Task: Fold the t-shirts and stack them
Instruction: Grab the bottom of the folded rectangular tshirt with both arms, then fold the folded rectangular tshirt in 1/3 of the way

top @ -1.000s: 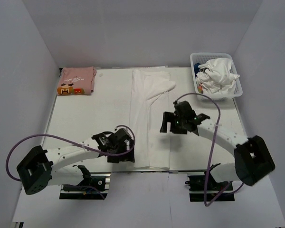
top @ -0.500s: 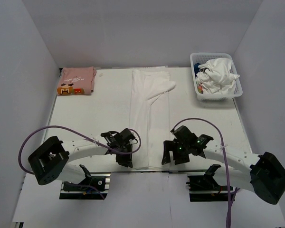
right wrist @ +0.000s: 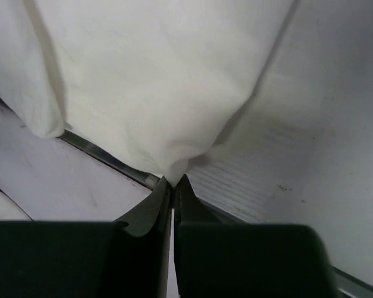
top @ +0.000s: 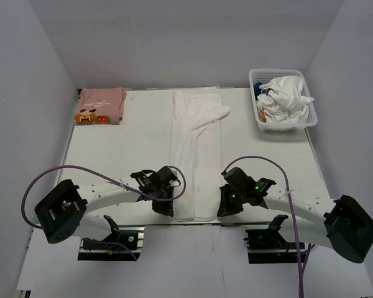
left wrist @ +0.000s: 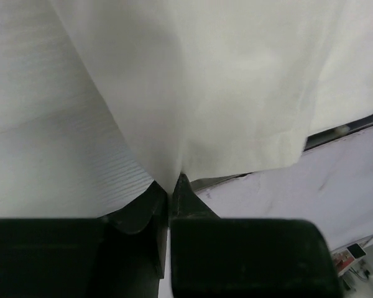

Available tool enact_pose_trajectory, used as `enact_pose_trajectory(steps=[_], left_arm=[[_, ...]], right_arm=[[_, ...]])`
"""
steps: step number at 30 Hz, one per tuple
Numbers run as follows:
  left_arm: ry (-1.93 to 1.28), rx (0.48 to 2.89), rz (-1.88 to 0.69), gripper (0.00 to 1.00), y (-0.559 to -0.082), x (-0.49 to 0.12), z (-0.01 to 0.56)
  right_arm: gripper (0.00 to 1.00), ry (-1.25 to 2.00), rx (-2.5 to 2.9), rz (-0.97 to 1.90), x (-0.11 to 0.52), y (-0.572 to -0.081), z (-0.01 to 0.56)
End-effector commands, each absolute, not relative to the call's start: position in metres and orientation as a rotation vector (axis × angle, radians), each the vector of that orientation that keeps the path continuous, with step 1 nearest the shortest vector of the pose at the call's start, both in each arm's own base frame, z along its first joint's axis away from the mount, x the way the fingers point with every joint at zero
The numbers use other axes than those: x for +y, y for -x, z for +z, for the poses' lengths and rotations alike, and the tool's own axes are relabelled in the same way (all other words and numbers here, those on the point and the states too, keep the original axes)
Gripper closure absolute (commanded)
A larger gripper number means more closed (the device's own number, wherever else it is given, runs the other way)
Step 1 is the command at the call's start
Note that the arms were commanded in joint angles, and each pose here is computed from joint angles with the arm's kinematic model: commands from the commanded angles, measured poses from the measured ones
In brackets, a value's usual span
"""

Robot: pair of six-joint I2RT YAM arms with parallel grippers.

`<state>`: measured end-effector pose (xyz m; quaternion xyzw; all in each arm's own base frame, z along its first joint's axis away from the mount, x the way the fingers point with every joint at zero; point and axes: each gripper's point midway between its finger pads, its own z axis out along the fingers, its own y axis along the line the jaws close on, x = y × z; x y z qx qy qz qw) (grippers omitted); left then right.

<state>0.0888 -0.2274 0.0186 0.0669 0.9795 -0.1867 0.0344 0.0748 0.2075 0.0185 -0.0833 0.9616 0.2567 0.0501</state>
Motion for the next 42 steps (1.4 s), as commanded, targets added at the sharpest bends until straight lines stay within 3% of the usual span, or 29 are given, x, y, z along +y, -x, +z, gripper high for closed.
enact_pose_trajectory(steps=[1, 8, 16, 29, 42], left_arm=[[-0.231, 2.855, -0.616, 0.86, -0.119, -0.245, 0.052], [-0.230, 2.768, -0.527, 0.93, -0.150, -0.254, 0.075], [0.012, 2.600, -0.354, 0.96, -0.228, -0.244, 0.107], [0.141, 2.507, -0.335, 0.95, -0.352, -0.255, 0.119], [0.118, 2.440, -0.312, 0.91, -0.432, -0.247, 0.111]], right_arm=[[1.00, 0.287, 2.775, 0.803, 0.226, -0.105, 0.050], [1.00, 0.317, 2.641, 0.657, 0.227, -0.144, 0.082], [1.00, 0.055, 2.535, 0.407, 0.211, -0.210, 0.092], [1.00, -0.056, 2.329, 0.482, 0.233, -0.328, 0.133], [1.00, -0.093, 2.311, 0.529, 0.235, -0.421, 0.115]])
